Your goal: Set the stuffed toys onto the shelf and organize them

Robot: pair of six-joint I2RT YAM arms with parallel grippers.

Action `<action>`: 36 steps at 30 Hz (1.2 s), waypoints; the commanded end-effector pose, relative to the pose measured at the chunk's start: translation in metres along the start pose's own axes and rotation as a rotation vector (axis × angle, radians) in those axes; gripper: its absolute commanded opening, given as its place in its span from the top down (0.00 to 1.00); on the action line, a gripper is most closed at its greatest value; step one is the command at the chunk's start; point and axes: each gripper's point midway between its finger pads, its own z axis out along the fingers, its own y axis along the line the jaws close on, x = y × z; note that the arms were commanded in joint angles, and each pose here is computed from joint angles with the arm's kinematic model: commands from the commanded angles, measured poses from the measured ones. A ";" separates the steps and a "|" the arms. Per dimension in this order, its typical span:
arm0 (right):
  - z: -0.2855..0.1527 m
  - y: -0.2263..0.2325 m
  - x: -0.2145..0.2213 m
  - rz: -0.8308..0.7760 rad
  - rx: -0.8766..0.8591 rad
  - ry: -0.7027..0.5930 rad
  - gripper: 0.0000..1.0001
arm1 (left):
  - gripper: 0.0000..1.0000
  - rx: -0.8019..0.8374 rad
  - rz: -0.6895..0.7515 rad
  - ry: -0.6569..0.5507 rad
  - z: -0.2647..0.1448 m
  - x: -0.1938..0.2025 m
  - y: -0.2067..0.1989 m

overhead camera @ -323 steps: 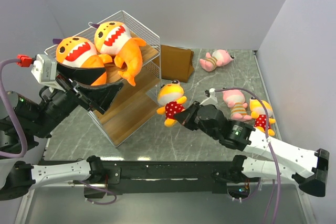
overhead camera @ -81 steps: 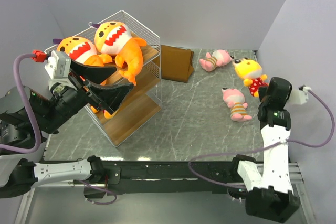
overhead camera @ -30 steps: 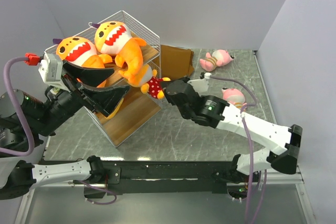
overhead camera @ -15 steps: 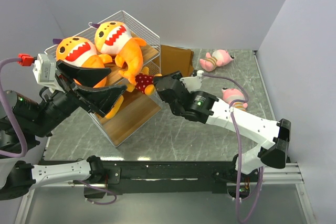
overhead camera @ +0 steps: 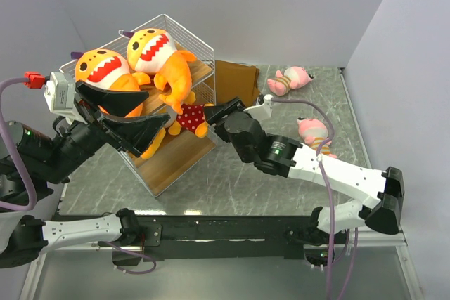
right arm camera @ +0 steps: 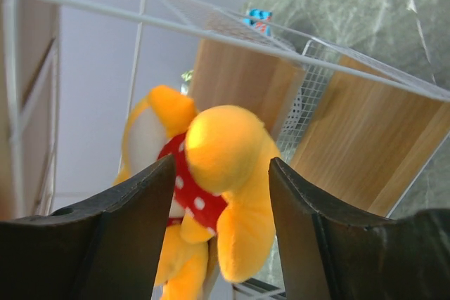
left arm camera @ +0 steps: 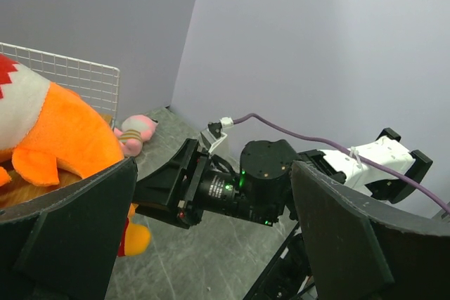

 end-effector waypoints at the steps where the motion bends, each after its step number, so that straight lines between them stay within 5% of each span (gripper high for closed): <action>1: -0.009 0.023 -0.015 -0.082 -0.118 0.003 0.37 | 0.04 0.002 -0.013 -0.044 -0.009 -0.016 0.000; 13: 0.003 0.021 -0.021 -0.346 -0.221 0.102 0.43 | 0.04 -0.015 -0.011 -0.037 -0.010 -0.014 0.004; 20: 0.003 0.027 -0.016 -0.357 -0.262 0.128 0.52 | 0.03 -0.022 -0.015 -0.041 -0.009 -0.017 0.004; 23: 0.004 0.028 -0.013 -0.346 -0.258 0.142 0.65 | 0.04 -0.024 -0.014 -0.037 -0.008 -0.016 0.004; 27: 0.005 0.026 -0.023 -0.269 -0.229 0.092 1.00 | 0.04 -0.028 -0.007 -0.032 -0.005 -0.014 0.004; 36: 0.005 0.035 -0.052 -0.043 -0.171 -0.059 1.00 | 0.04 -0.020 0.004 -0.028 0.007 -0.007 0.001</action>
